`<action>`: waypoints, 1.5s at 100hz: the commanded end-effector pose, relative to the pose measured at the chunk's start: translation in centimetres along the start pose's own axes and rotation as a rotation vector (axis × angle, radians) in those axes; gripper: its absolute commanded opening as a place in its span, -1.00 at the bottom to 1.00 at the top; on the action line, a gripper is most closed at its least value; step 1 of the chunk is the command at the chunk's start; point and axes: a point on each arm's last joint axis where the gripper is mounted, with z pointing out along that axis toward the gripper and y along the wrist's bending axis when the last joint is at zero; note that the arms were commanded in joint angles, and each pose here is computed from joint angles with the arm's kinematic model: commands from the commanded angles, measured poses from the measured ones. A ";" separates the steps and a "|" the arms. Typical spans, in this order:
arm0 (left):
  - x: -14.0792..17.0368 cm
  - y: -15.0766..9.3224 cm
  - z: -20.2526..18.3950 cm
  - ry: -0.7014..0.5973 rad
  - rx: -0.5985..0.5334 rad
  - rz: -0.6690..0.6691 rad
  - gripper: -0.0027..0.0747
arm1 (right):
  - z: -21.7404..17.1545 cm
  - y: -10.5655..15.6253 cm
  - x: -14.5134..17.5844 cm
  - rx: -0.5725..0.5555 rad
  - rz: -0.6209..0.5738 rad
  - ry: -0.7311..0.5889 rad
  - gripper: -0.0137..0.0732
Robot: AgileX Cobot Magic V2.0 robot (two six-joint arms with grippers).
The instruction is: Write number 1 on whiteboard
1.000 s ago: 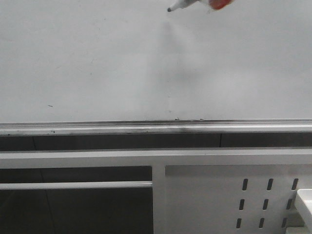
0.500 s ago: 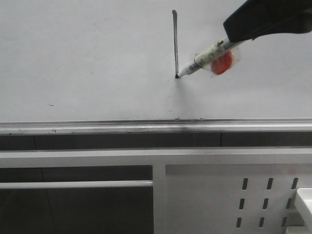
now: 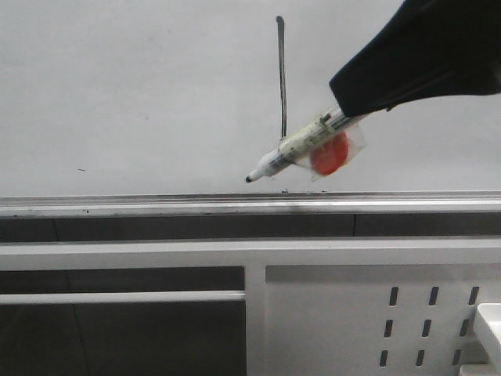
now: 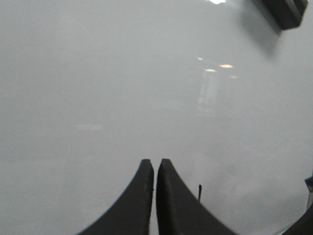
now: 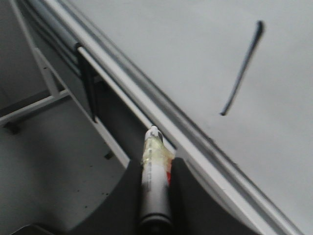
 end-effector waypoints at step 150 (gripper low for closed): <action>7.5 -5.8 7.9 0.413 0.477 0.340 -0.30 | -2.0 1.4 -8.5 -0.166 -0.157 0.139 -0.85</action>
